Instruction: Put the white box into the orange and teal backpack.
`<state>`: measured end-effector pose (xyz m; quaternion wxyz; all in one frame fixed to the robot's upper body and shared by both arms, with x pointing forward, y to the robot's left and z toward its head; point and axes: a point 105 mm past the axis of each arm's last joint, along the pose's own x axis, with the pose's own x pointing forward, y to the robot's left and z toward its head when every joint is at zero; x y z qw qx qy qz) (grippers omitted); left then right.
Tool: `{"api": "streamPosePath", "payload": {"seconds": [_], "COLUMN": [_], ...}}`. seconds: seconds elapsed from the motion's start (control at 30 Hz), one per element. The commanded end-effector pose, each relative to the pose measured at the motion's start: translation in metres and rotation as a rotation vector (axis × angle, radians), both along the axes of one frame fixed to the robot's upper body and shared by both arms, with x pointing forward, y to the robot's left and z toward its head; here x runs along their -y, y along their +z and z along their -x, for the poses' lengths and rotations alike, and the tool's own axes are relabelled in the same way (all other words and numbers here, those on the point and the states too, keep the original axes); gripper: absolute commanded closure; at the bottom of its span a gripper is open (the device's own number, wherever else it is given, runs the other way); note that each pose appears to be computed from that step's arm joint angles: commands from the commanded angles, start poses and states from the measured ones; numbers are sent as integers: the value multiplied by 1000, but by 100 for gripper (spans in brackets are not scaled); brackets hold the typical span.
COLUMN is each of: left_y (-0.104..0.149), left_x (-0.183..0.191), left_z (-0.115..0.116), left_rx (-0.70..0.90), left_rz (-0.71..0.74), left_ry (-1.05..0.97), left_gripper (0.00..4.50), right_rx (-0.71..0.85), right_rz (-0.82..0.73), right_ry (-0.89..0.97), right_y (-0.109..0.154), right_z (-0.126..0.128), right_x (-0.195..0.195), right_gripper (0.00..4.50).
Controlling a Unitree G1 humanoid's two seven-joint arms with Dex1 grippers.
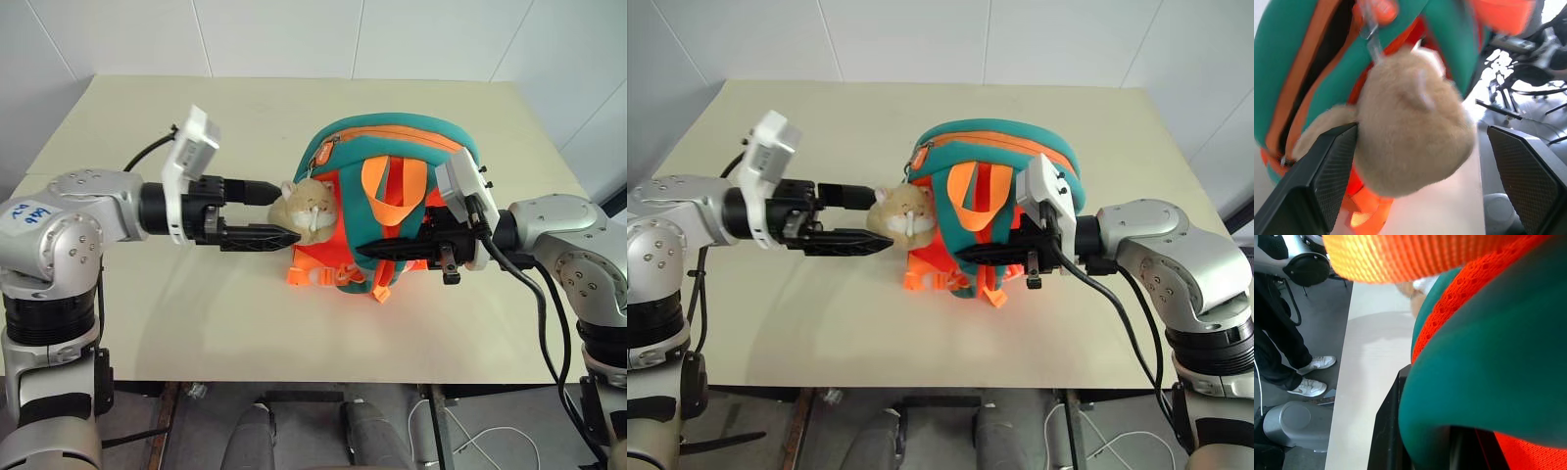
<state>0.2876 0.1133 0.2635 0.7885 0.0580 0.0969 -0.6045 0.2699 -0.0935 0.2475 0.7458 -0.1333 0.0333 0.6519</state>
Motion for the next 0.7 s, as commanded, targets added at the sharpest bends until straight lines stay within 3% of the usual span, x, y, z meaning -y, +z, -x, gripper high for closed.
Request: {"api": "streamPosePath", "payload": {"seconds": [0.03, 0.27, 0.4, 0.53, 0.7], "left_y": [-2, 13, 25, 36, 36], "left_x": [2, 0, -10, -26, -54], "left_z": [-5, -3, -11, -23, -49], "left_rx": [25, 14, 16, 5, -75], "left_rz": [-3, 36, 71, 93, 112], "left_ry": [38, 45, 107, 212, 394], "left_gripper": [91, 300, 391, 417, 418], "right_rx": [49, 58, 63, 34, -16], "right_rz": [-6, -57, -216, -311, -276], "right_ry": [31, 36, 12, 2, -4], "right_y": [9, 9, 4, -2, -20], "right_z": [4, 4, 4, 9, 15], "right_x": [-3, -4, -3, -3, -2], "right_gripper": [450, 450, 450, 450, 450]}}
